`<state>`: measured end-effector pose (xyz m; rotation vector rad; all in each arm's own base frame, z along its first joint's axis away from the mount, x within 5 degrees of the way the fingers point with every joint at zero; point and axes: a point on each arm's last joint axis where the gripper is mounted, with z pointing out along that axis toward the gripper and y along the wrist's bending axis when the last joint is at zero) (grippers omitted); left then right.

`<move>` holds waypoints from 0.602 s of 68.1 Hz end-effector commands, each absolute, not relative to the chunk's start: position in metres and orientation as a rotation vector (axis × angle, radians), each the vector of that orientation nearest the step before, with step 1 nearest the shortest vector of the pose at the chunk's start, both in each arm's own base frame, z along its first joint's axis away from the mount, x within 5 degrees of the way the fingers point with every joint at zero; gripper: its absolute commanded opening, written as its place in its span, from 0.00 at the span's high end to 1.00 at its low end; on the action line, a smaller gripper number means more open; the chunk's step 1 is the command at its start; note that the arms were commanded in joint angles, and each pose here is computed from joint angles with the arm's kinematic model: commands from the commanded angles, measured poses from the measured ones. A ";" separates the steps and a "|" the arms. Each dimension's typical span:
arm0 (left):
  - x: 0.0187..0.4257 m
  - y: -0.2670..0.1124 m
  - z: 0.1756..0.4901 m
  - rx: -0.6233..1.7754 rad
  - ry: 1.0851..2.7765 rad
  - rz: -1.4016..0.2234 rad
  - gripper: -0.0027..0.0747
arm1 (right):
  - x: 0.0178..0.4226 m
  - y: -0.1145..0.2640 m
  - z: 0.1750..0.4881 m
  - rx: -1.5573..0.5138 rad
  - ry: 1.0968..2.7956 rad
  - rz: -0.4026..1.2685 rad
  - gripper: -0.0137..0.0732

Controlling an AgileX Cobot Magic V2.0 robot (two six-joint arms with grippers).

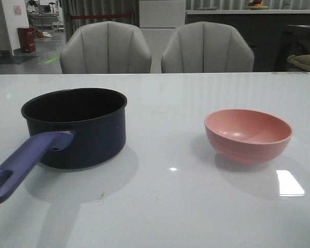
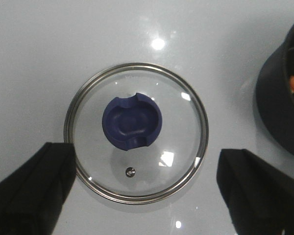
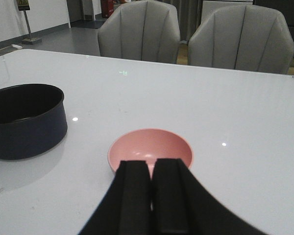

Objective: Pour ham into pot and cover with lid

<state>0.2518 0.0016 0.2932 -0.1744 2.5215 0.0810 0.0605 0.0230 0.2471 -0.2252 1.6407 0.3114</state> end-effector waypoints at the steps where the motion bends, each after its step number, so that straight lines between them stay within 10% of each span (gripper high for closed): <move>1: 0.270 0.008 0.301 -0.171 2.506 0.036 0.20 | 0.061 0.021 0.262 -0.202 1.552 0.301 0.67; 41: 0.332 0.036 0.257 -0.238 2.831 -0.071 0.20 | 0.061 0.021 0.262 -0.202 1.552 0.301 0.67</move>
